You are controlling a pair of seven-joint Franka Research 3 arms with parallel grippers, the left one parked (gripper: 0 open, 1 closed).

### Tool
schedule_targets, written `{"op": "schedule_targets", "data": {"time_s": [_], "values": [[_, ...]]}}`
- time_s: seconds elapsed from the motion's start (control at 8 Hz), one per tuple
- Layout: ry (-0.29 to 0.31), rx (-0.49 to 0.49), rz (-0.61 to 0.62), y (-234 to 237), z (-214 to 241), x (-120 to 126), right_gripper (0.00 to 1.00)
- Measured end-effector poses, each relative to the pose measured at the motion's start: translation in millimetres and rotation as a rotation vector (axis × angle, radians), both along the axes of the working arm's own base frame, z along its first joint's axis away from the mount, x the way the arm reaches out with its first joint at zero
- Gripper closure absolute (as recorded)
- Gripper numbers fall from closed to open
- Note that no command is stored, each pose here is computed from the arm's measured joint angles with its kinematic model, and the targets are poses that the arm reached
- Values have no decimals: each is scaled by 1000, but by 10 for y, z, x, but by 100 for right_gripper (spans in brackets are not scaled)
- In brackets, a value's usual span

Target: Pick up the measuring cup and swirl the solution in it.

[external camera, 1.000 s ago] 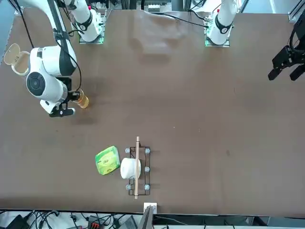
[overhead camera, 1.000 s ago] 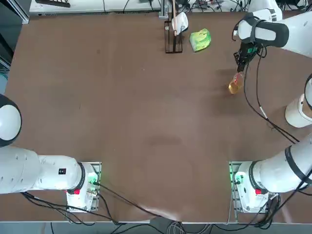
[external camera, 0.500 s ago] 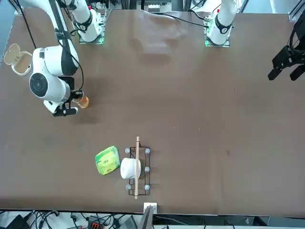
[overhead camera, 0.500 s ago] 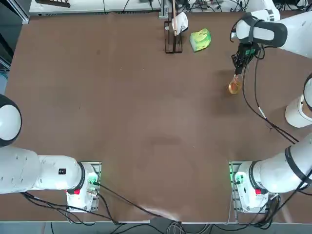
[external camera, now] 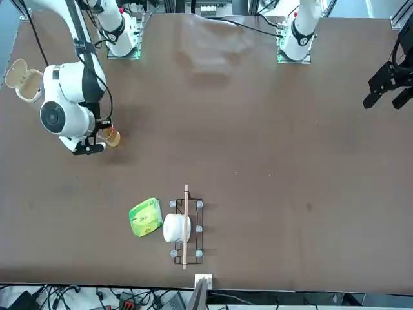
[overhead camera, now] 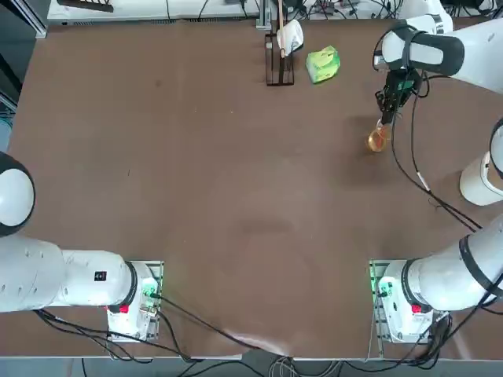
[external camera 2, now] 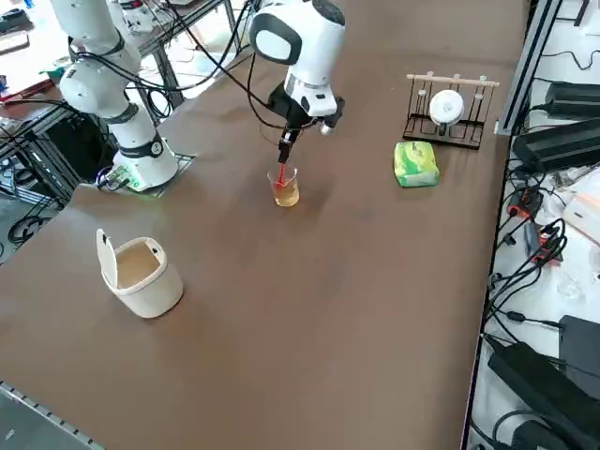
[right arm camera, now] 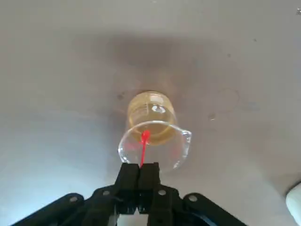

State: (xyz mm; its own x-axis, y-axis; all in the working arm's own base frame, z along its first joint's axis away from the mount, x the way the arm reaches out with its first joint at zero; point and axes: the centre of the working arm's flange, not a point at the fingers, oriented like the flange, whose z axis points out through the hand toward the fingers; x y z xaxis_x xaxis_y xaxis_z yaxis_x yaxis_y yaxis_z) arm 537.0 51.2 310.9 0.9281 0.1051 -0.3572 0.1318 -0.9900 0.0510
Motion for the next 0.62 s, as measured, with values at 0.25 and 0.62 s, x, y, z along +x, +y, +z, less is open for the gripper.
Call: {"op": "schedule_targets", "data": {"time_s": [0.25,0.62], "values": [[-6,-7,11,-173,10,26,98],[-57,-11,17,-248,12,103,98]]}}
